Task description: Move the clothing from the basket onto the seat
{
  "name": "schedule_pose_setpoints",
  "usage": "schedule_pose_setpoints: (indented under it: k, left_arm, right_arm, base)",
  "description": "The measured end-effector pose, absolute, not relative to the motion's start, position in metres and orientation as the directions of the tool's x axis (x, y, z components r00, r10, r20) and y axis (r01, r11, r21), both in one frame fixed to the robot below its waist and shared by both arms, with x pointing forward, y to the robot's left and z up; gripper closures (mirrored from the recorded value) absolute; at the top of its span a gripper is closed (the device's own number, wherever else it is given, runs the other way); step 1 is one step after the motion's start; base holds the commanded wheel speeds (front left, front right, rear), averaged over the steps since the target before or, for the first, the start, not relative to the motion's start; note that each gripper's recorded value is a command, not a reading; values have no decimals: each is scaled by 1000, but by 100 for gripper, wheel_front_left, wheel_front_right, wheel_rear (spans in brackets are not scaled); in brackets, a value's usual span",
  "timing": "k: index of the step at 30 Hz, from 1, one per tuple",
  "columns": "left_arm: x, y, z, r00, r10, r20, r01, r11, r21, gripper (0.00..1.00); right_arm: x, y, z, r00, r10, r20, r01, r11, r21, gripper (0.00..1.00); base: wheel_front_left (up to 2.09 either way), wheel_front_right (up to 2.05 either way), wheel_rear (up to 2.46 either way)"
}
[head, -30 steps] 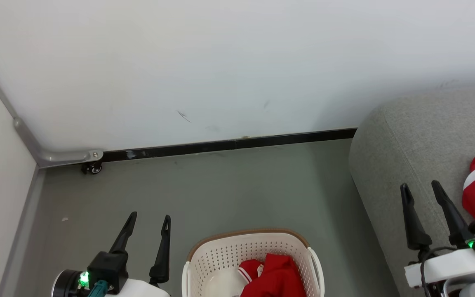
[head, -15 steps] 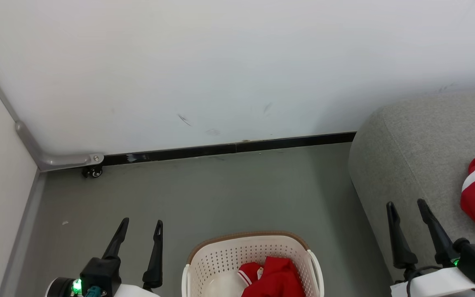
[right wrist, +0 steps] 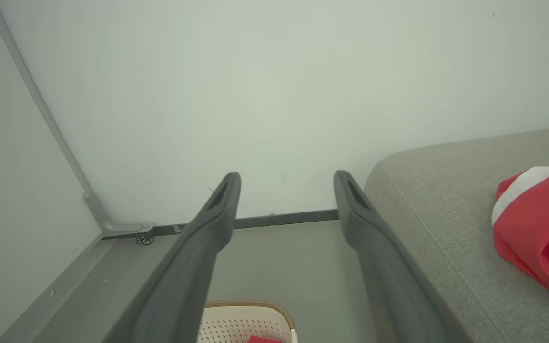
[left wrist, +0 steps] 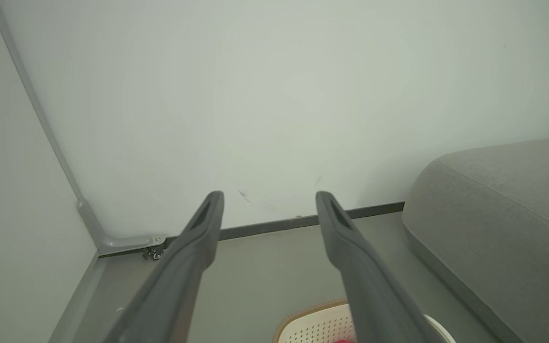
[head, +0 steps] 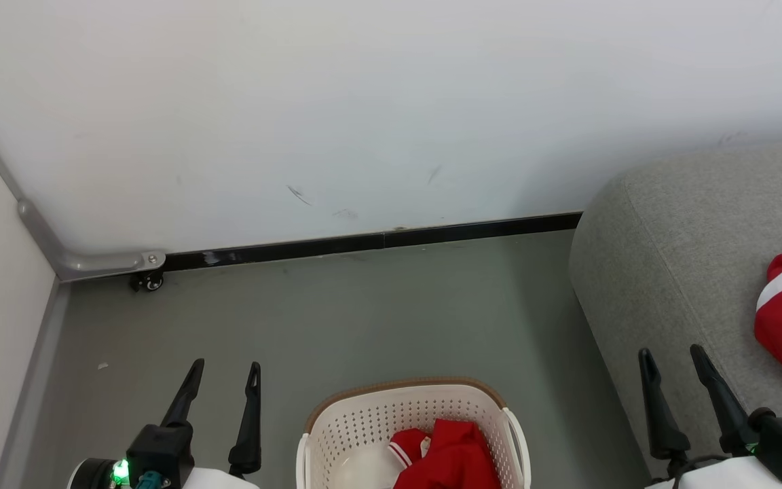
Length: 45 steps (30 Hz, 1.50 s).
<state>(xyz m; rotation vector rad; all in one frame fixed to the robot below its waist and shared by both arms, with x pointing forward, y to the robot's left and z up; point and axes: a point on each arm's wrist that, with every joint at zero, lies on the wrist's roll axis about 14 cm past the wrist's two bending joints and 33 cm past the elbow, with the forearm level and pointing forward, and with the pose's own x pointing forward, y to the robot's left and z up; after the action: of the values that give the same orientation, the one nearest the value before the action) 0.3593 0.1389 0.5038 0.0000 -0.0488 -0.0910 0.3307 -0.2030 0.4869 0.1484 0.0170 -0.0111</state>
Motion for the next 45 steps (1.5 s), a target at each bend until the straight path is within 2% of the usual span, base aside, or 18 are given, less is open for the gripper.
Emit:
schedule_pose_setpoints:
  k: [27,45]
  left_arm:
    - [366,134,502,993,-109,46,108,994,20,0]
    - [388,70,507,942,-330,66,328,944,37,0]
  right_arm:
    - [329,-210,493,999,-42,-14,43,988,146,0]
    - [321,-241,494,989,-143,-23,145,982,124,0]
  base:
    - [0,0,0]
    - [0,0,0]
